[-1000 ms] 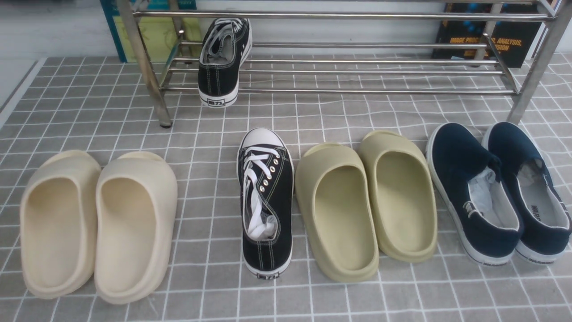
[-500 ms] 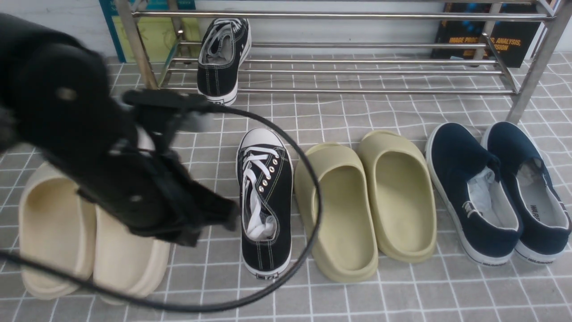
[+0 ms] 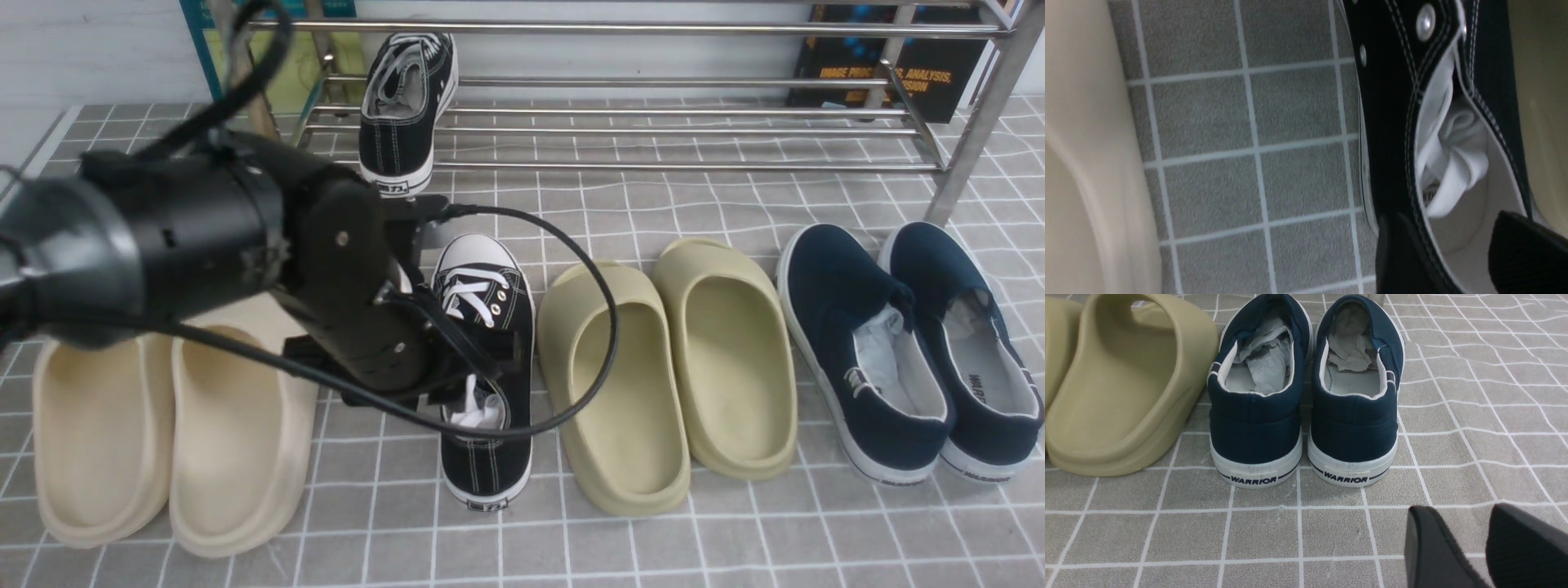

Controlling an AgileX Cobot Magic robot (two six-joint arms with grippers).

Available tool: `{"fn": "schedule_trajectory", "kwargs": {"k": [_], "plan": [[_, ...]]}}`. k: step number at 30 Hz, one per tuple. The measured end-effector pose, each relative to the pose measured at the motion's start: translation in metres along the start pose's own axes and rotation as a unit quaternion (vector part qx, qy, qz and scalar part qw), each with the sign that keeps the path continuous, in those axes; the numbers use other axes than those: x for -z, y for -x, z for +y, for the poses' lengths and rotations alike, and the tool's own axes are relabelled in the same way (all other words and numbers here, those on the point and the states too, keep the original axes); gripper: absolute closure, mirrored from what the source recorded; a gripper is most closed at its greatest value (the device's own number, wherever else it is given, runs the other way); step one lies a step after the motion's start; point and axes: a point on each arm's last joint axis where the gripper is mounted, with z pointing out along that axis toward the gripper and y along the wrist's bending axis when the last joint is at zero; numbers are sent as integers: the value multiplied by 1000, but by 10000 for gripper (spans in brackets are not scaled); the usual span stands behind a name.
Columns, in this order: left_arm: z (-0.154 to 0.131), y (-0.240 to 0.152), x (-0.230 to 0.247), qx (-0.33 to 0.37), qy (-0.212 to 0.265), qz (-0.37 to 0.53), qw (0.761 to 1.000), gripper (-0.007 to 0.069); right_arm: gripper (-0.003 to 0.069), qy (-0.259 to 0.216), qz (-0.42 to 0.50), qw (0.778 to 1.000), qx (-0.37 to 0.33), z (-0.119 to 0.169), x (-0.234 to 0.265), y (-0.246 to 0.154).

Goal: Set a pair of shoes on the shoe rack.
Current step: Use the left arm to grab the shoe closest to it

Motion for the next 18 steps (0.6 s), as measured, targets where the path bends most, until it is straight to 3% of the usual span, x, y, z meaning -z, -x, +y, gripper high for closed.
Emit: {"fn": "schedule_trajectory", "kwargs": {"k": [5,8,14,17,18], "plan": [[1,1,-20,-5,11,9,1000,262,414,0,0,1000,0,0,0,0],[4,-1,-35,-14,27,23,999,312,414,0,0,1000,0,0,0,0],[4,1,-37,-16,29,23,999,492,414,0,0,1000,0,0,0,0],[-1,10,-27,-19,32,20,999,631,414,0,0,1000,-1,0,0,0],[-2,13,-23,-20,32,18,999,638,414,0,0,1000,-1,0,0,0]]}}
